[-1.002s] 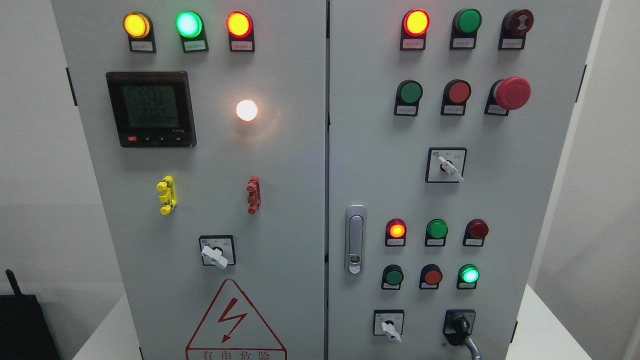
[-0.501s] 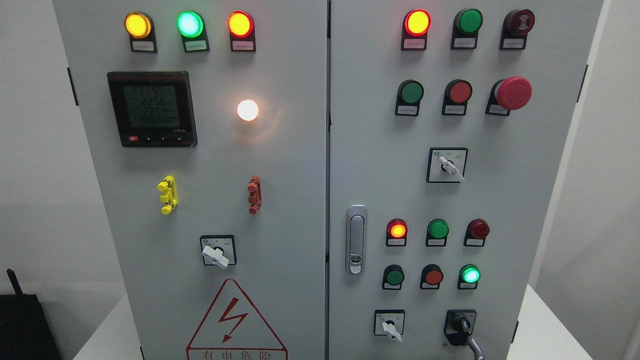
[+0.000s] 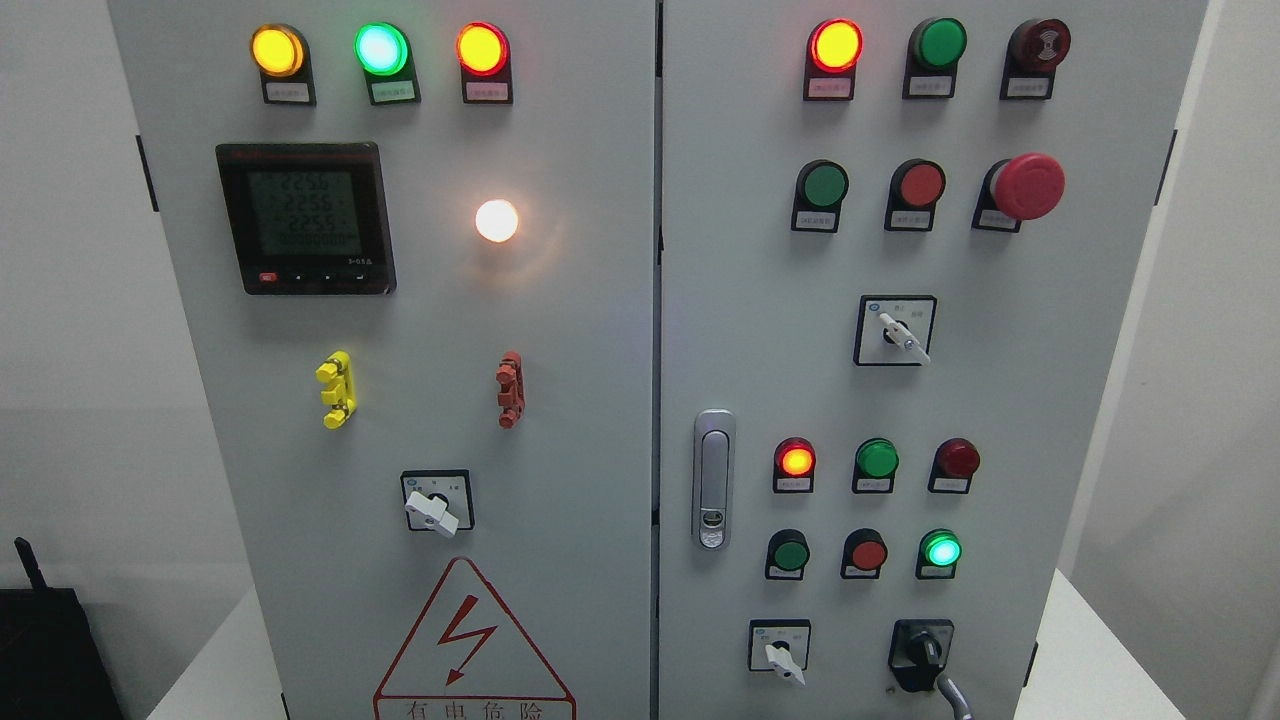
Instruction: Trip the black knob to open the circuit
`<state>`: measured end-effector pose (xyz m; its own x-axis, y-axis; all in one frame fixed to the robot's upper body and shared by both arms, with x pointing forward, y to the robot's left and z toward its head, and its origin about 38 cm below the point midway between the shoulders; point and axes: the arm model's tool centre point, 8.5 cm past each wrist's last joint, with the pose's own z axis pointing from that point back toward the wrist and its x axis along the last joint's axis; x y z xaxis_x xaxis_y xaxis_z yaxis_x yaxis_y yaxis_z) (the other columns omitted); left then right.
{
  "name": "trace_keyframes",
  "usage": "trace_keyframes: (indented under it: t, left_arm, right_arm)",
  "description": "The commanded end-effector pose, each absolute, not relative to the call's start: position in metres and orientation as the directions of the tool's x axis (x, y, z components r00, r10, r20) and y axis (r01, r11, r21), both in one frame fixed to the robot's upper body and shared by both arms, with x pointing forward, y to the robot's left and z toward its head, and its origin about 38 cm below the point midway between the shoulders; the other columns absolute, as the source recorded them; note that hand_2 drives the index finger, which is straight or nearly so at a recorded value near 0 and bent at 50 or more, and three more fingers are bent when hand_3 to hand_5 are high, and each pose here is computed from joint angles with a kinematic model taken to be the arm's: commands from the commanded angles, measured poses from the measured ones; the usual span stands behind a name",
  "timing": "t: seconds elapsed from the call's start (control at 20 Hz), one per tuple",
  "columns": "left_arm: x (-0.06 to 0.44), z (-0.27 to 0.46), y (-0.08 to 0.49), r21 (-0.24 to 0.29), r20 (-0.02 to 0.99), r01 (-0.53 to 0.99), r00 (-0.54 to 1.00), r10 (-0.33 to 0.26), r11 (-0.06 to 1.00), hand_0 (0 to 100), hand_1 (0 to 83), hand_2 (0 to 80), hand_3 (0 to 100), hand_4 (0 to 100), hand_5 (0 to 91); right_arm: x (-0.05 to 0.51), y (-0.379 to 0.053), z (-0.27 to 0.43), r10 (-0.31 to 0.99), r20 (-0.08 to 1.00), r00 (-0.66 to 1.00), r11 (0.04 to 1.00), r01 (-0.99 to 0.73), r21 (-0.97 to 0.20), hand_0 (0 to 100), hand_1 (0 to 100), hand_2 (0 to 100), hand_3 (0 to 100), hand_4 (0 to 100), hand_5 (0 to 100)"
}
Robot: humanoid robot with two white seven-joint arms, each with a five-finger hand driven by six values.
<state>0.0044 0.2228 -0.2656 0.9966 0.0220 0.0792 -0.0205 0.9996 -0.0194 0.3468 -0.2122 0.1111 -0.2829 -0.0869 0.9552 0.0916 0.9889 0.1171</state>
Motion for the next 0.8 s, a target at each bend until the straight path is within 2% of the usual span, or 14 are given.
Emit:
trace_keyframes:
  t: [0.0, 0.75]
  left_arm:
    - [0.006, -0.266, 0.222, -0.021, 0.083, -0.024, 0.996, 0.026, 0.999, 12, 38.9, 0.0, 0, 0, 0.0]
    - [0.007, -0.266, 0.222, -0.021, 0.085, -0.024, 0.996, 0.025, 0.999, 12, 38.9, 0.0, 0, 0, 0.0]
  right_arm:
    - [0.348, -0.214, 0.120, -0.087, 0.944, -0.320, 0.989, 0.085, 0.120, 97, 99, 0, 100, 100, 93]
    - [0.335, -0.219, 0.124, -0.104, 0.938, -0.331, 0.984, 0.101, 0.144, 99, 99, 0, 100, 100, 93]
